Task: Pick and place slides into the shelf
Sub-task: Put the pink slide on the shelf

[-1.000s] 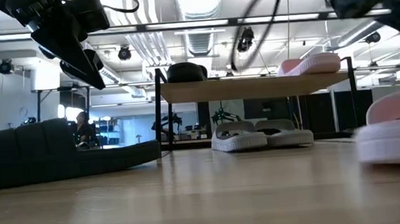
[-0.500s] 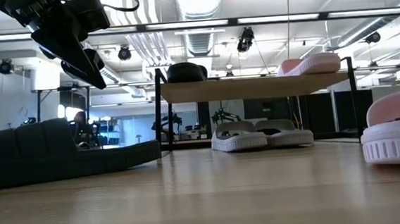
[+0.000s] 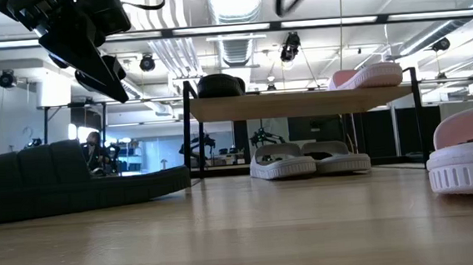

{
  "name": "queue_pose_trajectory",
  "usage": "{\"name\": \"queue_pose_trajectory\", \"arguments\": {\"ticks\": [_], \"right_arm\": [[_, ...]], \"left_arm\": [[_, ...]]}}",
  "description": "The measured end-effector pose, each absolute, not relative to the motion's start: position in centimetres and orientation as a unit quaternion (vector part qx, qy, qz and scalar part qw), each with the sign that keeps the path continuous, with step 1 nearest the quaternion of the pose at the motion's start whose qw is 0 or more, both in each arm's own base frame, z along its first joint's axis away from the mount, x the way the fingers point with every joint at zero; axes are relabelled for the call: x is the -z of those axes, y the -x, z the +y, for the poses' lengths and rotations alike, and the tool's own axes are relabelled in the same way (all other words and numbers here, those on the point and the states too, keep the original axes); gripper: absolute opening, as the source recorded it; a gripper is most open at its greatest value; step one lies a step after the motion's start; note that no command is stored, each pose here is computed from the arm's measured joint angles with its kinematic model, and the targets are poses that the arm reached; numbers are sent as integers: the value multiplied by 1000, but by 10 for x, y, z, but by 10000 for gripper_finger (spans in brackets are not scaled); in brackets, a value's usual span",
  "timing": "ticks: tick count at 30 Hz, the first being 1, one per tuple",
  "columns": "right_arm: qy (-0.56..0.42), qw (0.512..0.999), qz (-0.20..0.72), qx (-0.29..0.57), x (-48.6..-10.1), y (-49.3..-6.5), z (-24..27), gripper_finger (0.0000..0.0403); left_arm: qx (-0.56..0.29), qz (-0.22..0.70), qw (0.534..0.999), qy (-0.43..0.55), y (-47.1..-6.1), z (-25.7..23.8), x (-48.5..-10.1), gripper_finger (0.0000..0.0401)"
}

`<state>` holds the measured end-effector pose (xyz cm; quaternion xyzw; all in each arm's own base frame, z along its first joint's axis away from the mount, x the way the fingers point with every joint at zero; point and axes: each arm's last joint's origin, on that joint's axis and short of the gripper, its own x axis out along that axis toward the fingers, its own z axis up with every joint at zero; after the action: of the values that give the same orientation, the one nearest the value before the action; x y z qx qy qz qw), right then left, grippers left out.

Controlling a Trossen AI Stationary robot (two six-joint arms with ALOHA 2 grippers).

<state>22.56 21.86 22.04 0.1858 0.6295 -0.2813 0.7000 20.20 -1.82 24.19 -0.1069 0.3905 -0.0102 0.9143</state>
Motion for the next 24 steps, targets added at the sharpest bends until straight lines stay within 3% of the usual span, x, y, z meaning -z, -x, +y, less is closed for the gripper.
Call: {"name": "queue_pose_trajectory", "arguments": {"ticks": [10,16,24], "right_arm": [[-130,701,654,253,-213,-227,220,175],[-120,721,623,279,-213,-228,217,182],[-103,706,633,301,-195,-237,212,182]], "left_arm": [[9,391,914,109,-202,-18,-242,228],[9,391,914,109,-202,-18,-242,228],[12,390,915,103,-203,-18,-242,228]]}}
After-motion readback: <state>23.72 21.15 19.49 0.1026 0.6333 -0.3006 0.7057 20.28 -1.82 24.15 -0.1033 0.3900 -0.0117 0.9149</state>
